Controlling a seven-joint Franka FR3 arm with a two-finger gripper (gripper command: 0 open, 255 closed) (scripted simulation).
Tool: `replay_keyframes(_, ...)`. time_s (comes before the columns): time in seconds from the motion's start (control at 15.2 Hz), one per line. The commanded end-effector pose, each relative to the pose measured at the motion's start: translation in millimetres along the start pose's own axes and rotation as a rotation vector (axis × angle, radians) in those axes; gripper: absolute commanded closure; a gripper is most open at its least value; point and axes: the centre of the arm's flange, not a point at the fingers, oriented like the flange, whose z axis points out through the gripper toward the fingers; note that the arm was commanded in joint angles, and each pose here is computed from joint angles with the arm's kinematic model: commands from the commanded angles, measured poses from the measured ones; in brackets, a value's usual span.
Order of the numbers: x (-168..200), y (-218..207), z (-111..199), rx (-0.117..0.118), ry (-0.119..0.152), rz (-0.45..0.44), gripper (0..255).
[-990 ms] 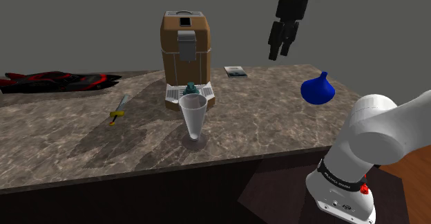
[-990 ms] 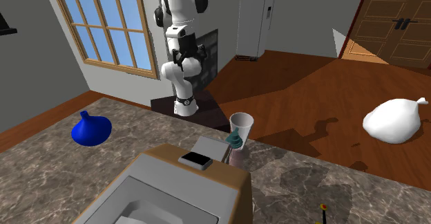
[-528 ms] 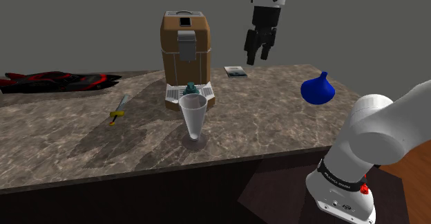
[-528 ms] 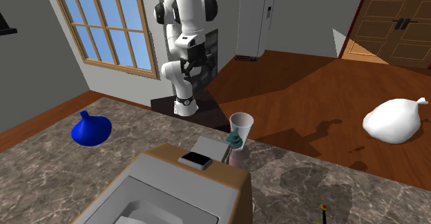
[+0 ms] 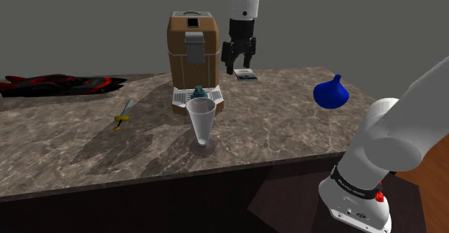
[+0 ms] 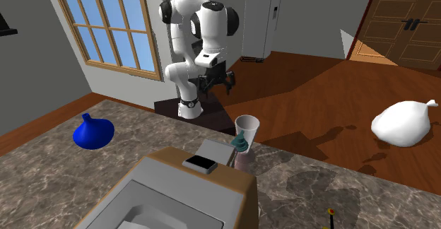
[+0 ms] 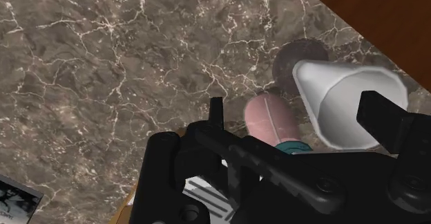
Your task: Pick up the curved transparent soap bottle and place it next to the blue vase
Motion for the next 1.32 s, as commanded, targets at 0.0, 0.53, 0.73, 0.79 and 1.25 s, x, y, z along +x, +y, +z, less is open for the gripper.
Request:
replay_keyframes(0.0, 22, -10, 15, -0.009, -0.003, 0.006, 0)
replay_keyframes(0.53, 115, -47, 58, -0.047, -0.016, 0.029, 0)
replay_keyframes(0.73, 150, -60, 75, -0.061, -0.020, 0.038, 0)
replay_keyframes(0.79, 159, -63, 79, -0.065, -0.022, 0.040, 0)
replay_keyframes(1.25, 158, -61, 116, -0.065, -0.022, 0.040, 0)
